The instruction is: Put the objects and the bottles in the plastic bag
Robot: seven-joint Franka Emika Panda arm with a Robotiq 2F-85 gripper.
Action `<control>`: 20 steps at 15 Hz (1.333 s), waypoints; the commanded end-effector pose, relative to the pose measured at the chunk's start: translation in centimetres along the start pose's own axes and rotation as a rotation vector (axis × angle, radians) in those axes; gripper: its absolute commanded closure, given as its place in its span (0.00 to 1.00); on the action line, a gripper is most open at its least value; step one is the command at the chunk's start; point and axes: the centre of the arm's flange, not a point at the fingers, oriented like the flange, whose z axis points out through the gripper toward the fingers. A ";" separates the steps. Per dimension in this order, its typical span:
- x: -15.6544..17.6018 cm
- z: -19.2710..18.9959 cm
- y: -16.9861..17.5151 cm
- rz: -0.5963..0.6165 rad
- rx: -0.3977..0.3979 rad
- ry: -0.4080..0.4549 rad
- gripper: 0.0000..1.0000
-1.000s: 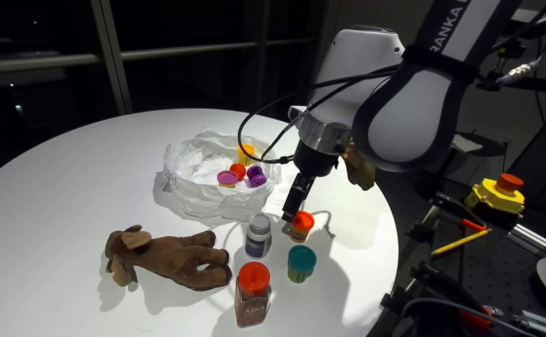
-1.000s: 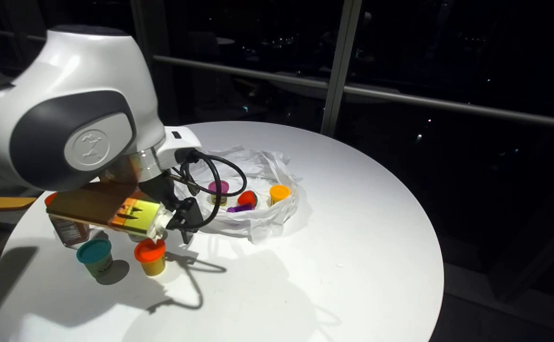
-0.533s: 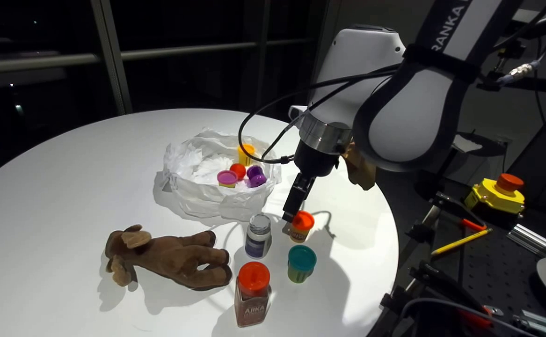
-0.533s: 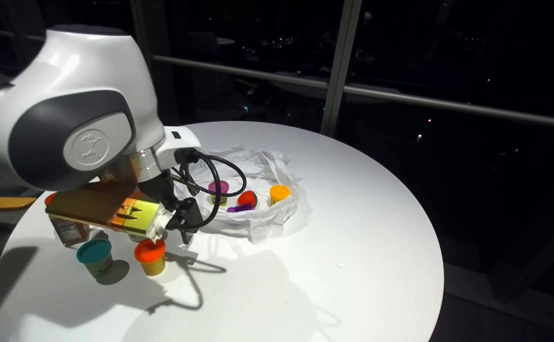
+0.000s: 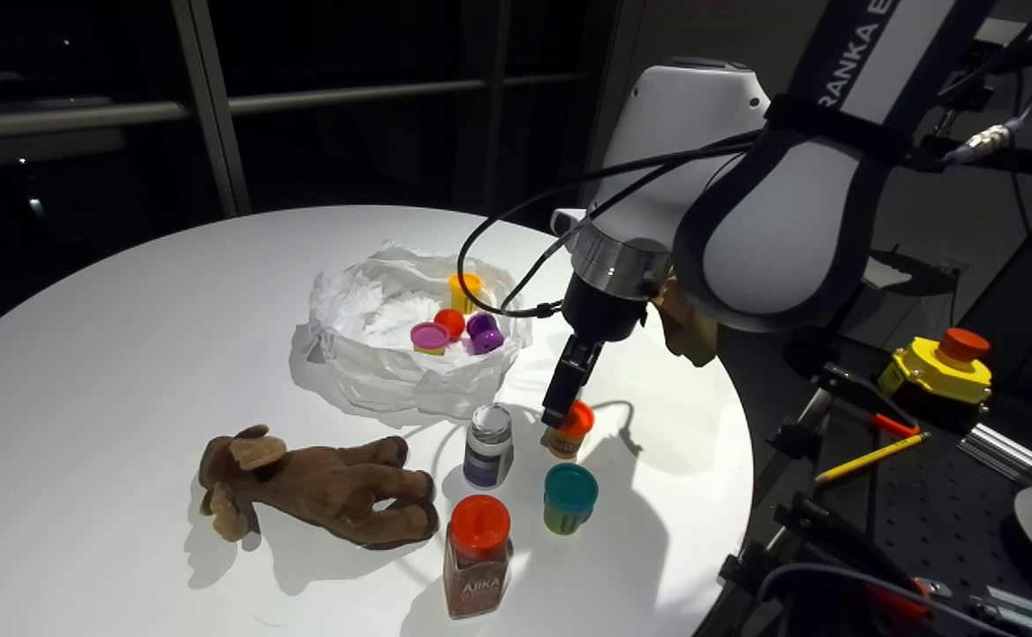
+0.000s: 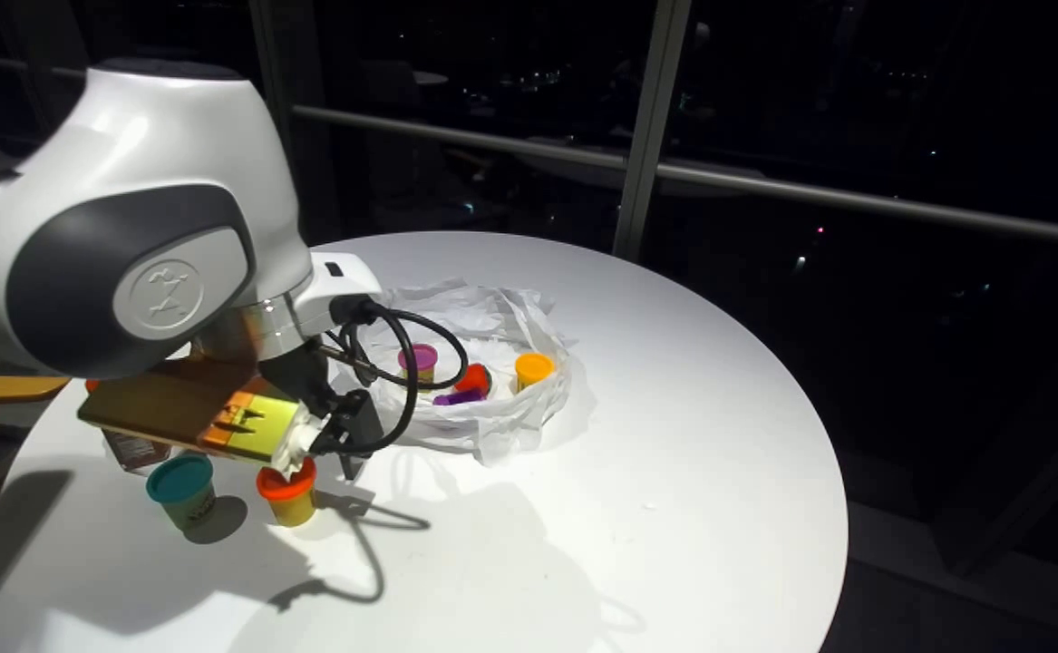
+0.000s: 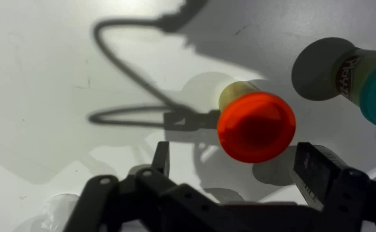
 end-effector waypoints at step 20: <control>1.2 -0.8 -0.9 0.001 0.042 -0.056 0.02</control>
